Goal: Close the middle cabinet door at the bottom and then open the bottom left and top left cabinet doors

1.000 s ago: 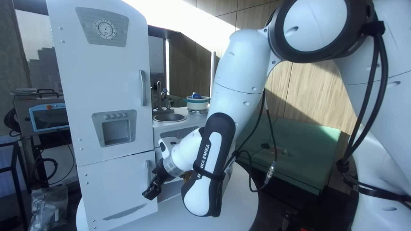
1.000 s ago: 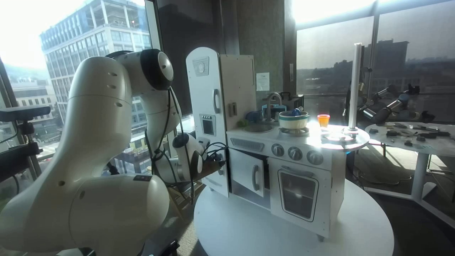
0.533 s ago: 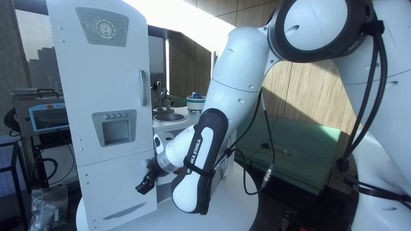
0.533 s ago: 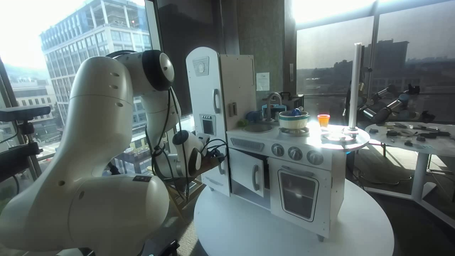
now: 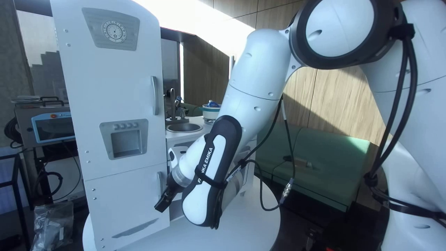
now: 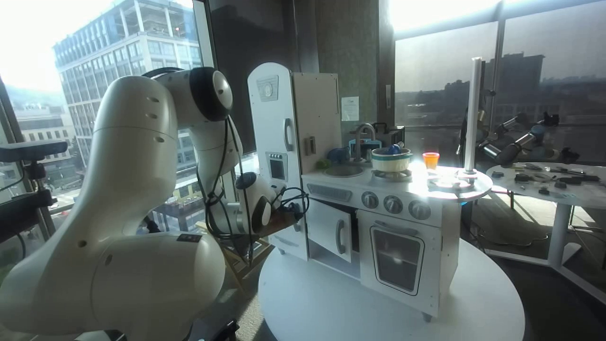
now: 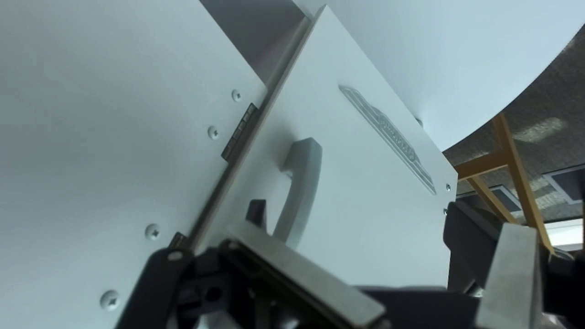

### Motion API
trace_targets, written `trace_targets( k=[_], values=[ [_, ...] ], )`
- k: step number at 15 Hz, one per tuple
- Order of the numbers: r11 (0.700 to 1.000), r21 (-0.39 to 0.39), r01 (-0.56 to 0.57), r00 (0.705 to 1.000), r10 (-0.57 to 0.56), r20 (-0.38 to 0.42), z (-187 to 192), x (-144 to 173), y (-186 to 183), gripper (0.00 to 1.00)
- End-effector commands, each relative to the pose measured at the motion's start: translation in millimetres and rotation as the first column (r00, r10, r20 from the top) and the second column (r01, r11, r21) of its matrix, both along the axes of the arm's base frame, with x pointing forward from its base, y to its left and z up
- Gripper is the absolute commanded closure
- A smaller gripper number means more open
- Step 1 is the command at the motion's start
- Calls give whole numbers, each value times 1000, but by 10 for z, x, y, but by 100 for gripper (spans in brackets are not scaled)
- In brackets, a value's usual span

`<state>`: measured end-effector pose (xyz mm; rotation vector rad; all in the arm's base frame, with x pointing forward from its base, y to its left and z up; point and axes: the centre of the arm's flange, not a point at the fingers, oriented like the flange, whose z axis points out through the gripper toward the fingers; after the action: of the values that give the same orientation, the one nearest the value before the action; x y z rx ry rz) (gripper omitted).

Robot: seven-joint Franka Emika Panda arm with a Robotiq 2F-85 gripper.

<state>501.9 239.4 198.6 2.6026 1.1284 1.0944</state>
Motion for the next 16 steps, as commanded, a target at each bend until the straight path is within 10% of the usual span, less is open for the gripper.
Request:
trace_targets(
  k=[1, 16],
  values=[
    [1000, -1, 31, 999, -31, 37, 88, 92, -67, 0],
    [995, -35, -98, 995, 98, -4, 24, 284, 193, 0]
  ],
)
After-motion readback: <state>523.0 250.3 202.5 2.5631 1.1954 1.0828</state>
